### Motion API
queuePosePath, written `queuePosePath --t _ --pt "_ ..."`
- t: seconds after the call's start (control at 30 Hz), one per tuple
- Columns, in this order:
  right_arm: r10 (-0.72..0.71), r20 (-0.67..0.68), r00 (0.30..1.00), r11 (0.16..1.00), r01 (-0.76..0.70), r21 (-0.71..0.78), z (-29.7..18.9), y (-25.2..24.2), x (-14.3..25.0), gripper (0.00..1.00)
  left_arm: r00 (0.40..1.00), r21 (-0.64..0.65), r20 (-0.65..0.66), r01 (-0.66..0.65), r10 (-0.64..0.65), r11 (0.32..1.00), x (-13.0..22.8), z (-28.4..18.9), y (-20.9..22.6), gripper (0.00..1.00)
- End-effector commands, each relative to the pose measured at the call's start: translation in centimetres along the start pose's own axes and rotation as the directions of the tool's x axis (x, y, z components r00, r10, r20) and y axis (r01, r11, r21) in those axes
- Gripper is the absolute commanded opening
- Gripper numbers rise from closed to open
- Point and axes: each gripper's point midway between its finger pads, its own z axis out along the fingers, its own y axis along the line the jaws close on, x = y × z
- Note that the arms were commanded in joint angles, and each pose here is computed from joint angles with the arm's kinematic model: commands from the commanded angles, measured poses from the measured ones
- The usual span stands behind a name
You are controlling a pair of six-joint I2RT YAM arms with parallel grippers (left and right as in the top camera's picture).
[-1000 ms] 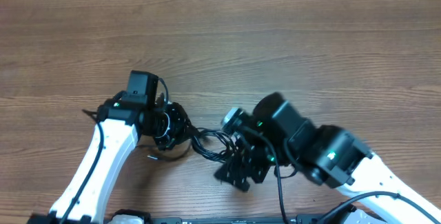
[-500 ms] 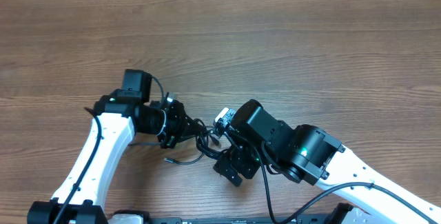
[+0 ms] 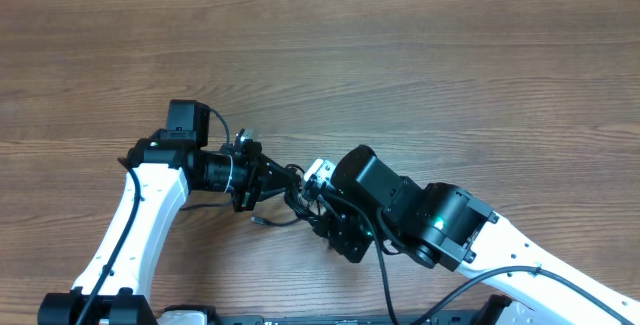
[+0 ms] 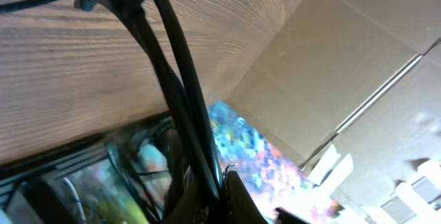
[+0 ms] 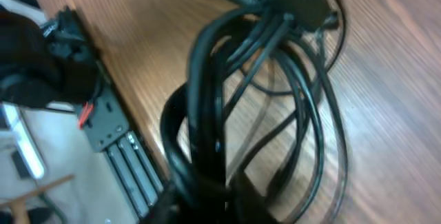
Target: Untangle cables
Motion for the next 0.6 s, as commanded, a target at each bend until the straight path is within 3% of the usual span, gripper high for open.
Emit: queuePosePath --t 0.0,0.1,0.2,0.27,0.37,0.47,0.57 --pt "0.142 0.008 0.99 0.989 -0.142 0.037 0.8 -1.1 -0.6 0.04 0.997 0.085 -0.081 0.005 0.001 0.996 1.5 -0.2 -2.1 0.05" --pt "0.263 0.04 0.964 0.964 -0.264 0.026 0.7 -1.0 -1.3 0.04 0.996 0.028 -0.008 -0.085 0.085 0.996 0.2 -0.1 -1.2 0.21" --pt "0.31 0.07 0.948 0.95 -0.312 0.016 0.6 -1.2 -2.0 0.04 0.972 -0.04 0.045 -0.228 0.23 0.973 -0.9 -0.1 -0.3 0.68" --pt "0.337 0.079 0.938 0.941 -0.339 0.008 0.4 -1.4 -2.2 0.04 0.963 -0.068 0.059 -0.258 0.262 0.964 -1.2 -0.2 0.1 0.84" --pt "0.363 0.073 0.929 0.932 -0.361 -0.041 -0.1 -1.4 -2.3 0.04 0.952 -0.085 0.078 -0.288 0.295 0.954 -1.8 -0.3 0.3 0.88" --pt "0.395 0.058 0.917 0.918 -0.39 -0.076 -0.5 -1.8 -2.3 0.04 0.919 -0.083 0.101 -0.374 0.381 0.924 -2.5 -0.8 -0.1 0.84" --pt "0.419 0.042 0.907 0.906 -0.415 -0.081 -0.9 -2.7 -1.7 0.04 0.921 -0.066 0.145 -0.356 0.362 0.932 -3.4 -2.2 -0.1 0.82"
